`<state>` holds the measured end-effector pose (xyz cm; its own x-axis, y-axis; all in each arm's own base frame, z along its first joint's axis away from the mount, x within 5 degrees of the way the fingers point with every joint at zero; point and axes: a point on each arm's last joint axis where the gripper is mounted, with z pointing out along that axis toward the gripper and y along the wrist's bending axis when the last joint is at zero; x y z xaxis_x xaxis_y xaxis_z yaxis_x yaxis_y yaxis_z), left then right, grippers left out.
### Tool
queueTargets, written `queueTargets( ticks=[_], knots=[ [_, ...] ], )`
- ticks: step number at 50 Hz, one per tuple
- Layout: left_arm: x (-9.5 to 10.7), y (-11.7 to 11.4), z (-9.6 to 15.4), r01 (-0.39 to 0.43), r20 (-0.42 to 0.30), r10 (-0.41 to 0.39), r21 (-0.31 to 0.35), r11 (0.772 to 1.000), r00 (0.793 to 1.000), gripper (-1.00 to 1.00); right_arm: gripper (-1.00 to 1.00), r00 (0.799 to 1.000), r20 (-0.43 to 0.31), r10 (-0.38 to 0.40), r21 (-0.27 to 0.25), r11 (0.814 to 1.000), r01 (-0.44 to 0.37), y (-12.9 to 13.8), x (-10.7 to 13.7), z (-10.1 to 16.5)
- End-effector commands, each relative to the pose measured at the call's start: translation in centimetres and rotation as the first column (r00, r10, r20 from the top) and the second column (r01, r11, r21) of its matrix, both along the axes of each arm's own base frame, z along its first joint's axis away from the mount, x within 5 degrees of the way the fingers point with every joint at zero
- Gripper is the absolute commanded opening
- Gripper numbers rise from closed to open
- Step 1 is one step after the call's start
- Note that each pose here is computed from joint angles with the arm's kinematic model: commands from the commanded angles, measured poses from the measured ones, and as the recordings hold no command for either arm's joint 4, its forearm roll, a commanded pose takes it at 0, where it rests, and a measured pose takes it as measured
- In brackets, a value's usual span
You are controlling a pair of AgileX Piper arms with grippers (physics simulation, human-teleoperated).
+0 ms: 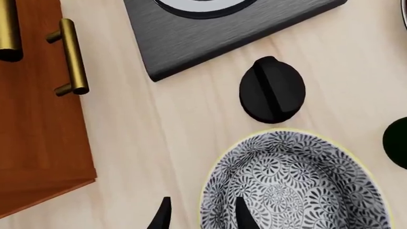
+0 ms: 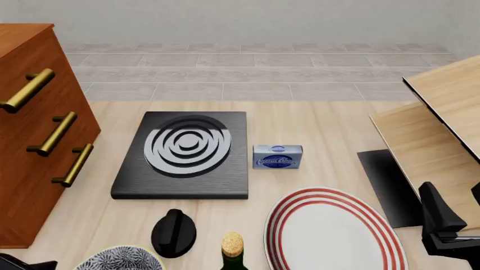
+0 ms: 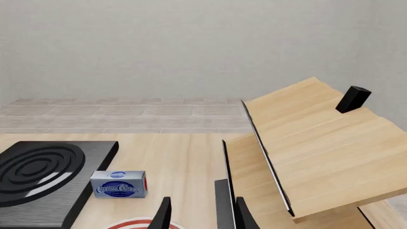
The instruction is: Put the bowl on the top of the cabinet.
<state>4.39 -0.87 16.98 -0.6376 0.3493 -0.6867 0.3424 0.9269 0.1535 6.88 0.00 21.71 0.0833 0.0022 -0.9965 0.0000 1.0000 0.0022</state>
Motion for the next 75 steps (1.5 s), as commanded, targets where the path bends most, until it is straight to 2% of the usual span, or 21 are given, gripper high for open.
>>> queueTargets(
  ticks=[1,23,27,28,30,31,39,41,42,49,53,55,64,70,75],
  knots=[
    [0.2,0.0,-1.0,-0.002,-0.008,0.002,0.014,1.000,1.000,1.00,1.00,1.000,0.000,0.000,0.000,1.000,0.000,0.0,0.0,0.0],
    [0.6,0.1,-2.1,-0.009,-0.023,0.010,0.034,0.999,1.000,1.00,1.00,1.000,0.000,0.000,0.000,1.000,0.000,0.0,0.0,0.0],
    [0.6,0.1,-1.9,-0.005,-0.006,0.005,0.040,0.999,1.000,1.00,1.00,1.000,0.000,0.000,0.000,1.000,0.000,0.0,0.0,0.0],
    [0.6,0.2,-1.5,-0.014,0.015,0.014,0.040,0.999,1.000,-1.00,1.00,1.000,0.000,0.000,0.000,1.000,0.000,0.0,0.0,0.0],
    [0.5,0.2,-0.9,-0.008,0.048,0.005,0.046,0.999,0.999,-1.00,1.00,1.000,0.000,0.000,0.000,1.000,0.000,0.0,0.0,0.0],
    [0.6,0.2,-1.1,-0.017,0.033,0.016,0.038,0.999,0.999,-1.00,1.00,1.000,0.000,0.000,0.000,1.000,0.000,0.0,0.0,0.0],
    [0.6,0.2,1.4,-0.025,0.112,0.022,0.020,1.000,0.993,-1.00,1.00,1.000,0.000,0.000,0.000,1.000,0.000,0.0,0.0,0.0],
    [0.5,0.2,1.4,-0.024,0.106,0.022,0.015,1.000,0.994,-1.00,1.00,1.000,0.000,0.000,0.000,1.000,0.000,0.0,0.0,0.0],
    [0.4,0.2,1.7,-0.022,0.130,0.018,0.022,1.000,0.991,-1.00,1.00,1.000,0.000,0.000,0.000,1.000,0.000,0.0,0.0,0.0],
    [0.3,0.2,2.5,-0.022,0.134,0.021,0.006,1.000,0.991,-1.00,1.00,1.000,0.000,0.000,0.000,1.000,0.000,0.0,0.0,0.0],
    [0.4,0.3,3.3,-0.043,0.171,0.040,0.015,0.999,0.984,-1.00,1.00,1.000,0.000,0.000,0.000,1.000,0.000,0.0,0.0,0.0],
    [0.4,0.3,3.3,-0.042,0.161,0.041,0.006,0.999,0.986,-1.00,1.00,1.000,0.000,0.000,0.000,1.000,0.000,0.0,0.0,0.0],
    [0.7,0.3,6.3,-0.075,0.226,0.080,-0.033,0.997,0.971,-1.00,1.00,1.000,0.000,0.000,0.000,1.000,0.000,0.0,0.0,0.0],
    [0.4,0.3,7.6,-0.067,0.246,0.076,-0.047,0.997,0.966,-1.00,1.00,1.000,0.000,0.000,0.000,1.000,0.000,0.0,0.0,0.0],
    [0.4,0.3,9.4,-0.073,0.290,0.089,-0.065,0.995,0.953,-1.00,1.00,1.000,0.000,0.000,0.000,1.000,0.000,0.0,0.0,0.0]
  ],
)
